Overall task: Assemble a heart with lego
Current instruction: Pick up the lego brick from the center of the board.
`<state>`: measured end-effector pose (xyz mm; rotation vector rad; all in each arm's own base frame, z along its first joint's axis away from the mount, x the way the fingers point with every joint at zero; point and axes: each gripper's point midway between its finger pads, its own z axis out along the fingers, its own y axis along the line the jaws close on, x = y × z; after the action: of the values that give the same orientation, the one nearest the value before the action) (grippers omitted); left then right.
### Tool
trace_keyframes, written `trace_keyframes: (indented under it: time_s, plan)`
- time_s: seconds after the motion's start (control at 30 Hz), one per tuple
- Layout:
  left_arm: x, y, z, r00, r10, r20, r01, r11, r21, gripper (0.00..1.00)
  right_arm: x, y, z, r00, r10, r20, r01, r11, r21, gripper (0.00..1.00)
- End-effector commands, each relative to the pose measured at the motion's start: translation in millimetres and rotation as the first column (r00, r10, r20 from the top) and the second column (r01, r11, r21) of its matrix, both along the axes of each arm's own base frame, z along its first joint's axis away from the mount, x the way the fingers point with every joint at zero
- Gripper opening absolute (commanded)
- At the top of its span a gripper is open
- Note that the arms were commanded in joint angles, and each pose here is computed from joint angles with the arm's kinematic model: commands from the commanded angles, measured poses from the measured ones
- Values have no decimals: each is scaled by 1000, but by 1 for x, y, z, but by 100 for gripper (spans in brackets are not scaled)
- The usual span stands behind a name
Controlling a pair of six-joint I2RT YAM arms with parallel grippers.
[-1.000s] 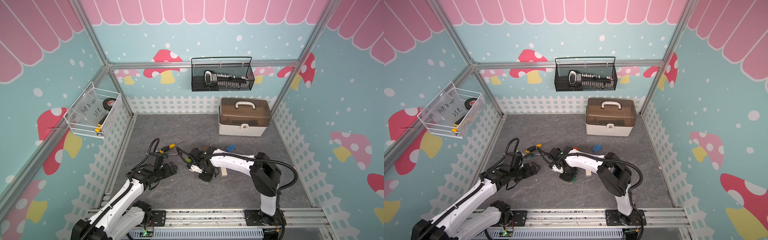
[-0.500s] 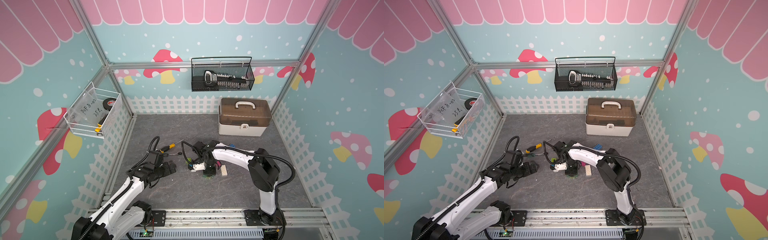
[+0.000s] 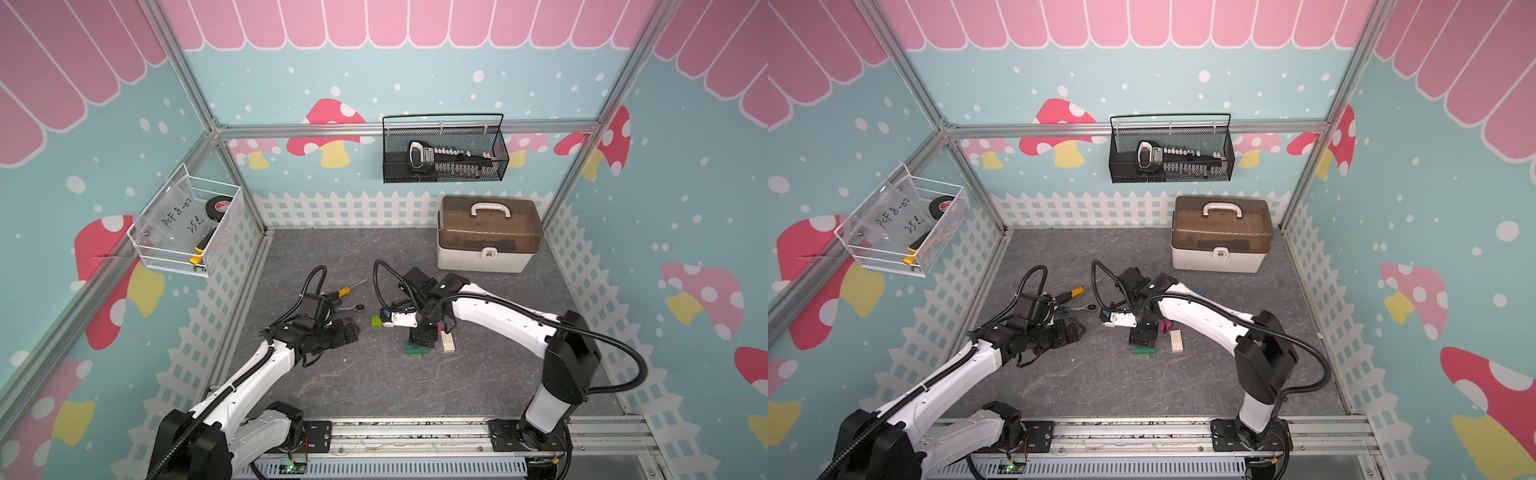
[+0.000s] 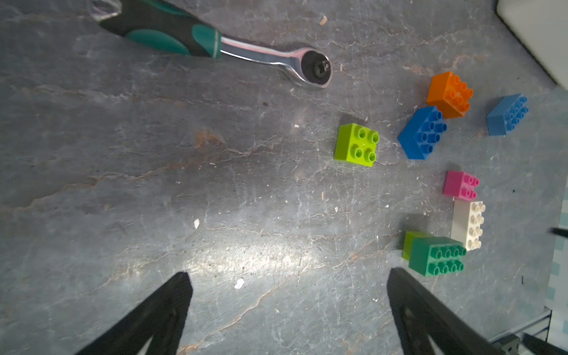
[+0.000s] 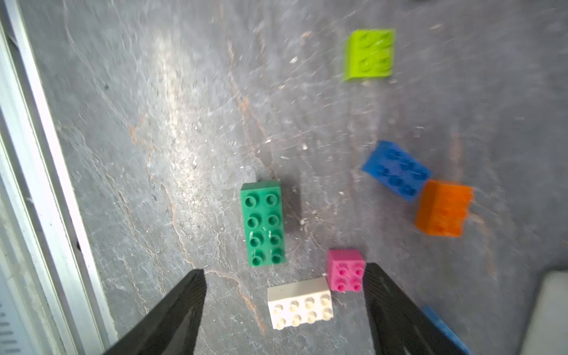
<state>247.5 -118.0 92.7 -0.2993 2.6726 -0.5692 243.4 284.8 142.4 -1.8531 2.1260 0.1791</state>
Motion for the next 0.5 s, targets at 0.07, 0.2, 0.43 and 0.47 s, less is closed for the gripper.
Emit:
trace_keyframes:
  time_s: [0.07, 0.2, 0.43, 0.47]
  plan:
    - [20, -18, 18, 994, -99, 53, 99, 995, 7, 98, 25, -61, 3, 839, -544, -8, 544, 837, 62, 81]
    - [29, -39, 19, 982, -177, 64, 176, 984, 32, 98, 16, -103, -18, 621, -780, -73, 784, 617, 73, 81]
    - [56, -97, 25, 897, -427, 115, 390, 887, 249, 93, 31, -145, -46, 332, -929, -164, 943, 322, 85, 84]
    - [62, -110, 24, 870, -479, 117, 431, 853, 293, 91, 33, -146, -48, 318, -931, -176, 947, 306, 95, 86]
